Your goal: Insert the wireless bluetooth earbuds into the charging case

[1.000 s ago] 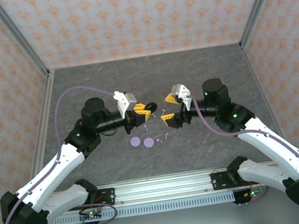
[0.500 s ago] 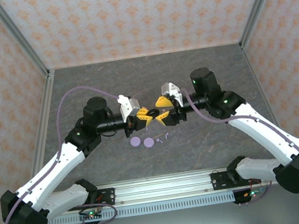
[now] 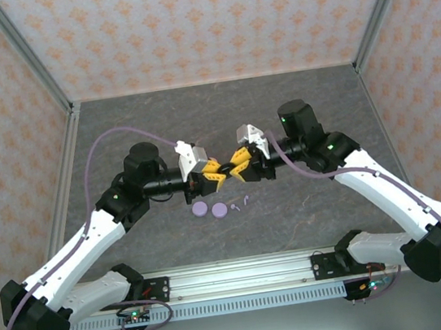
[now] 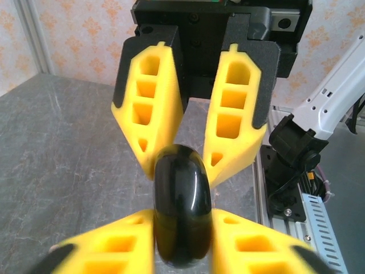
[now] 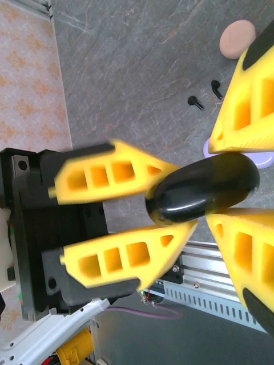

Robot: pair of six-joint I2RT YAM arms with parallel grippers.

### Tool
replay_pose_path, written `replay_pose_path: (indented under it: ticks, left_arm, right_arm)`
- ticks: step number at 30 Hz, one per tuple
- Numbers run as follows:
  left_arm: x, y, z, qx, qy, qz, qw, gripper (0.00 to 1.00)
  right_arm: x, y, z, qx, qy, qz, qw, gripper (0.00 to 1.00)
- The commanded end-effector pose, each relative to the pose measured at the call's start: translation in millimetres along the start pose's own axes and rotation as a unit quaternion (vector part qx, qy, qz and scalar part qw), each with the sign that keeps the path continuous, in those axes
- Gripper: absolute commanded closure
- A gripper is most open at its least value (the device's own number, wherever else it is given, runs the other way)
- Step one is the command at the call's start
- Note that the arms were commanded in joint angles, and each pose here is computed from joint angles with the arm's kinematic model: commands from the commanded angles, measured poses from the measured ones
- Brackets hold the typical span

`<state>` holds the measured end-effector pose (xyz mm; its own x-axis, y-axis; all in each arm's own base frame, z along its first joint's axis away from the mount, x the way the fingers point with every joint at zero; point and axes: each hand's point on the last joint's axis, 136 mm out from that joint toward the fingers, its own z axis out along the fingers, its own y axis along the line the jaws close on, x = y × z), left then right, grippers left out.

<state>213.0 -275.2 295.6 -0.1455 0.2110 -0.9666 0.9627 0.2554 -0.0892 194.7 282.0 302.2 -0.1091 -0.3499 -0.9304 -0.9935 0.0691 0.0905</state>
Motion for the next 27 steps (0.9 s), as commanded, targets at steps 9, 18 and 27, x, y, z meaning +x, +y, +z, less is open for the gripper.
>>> replay_pose_path:
  ticks: [9,18,27]
  left_arm:
    - [-9,1,1,-0.001,-0.007,0.013,1.0,0.61]
    - [-10,0,7,0.008,-0.005,0.009,1.0,0.65]
    - [-9,0,7,0.006,-0.005,0.007,1.0,0.69]
  right_arm:
    - [-25,11,-10,-0.011,-0.029,-0.03,0.999,0.73]
    - [-27,12,-3,-0.022,-0.035,-0.024,0.999,0.73]
    - [-22,9,4,-0.022,-0.024,-0.015,0.999,0.74]
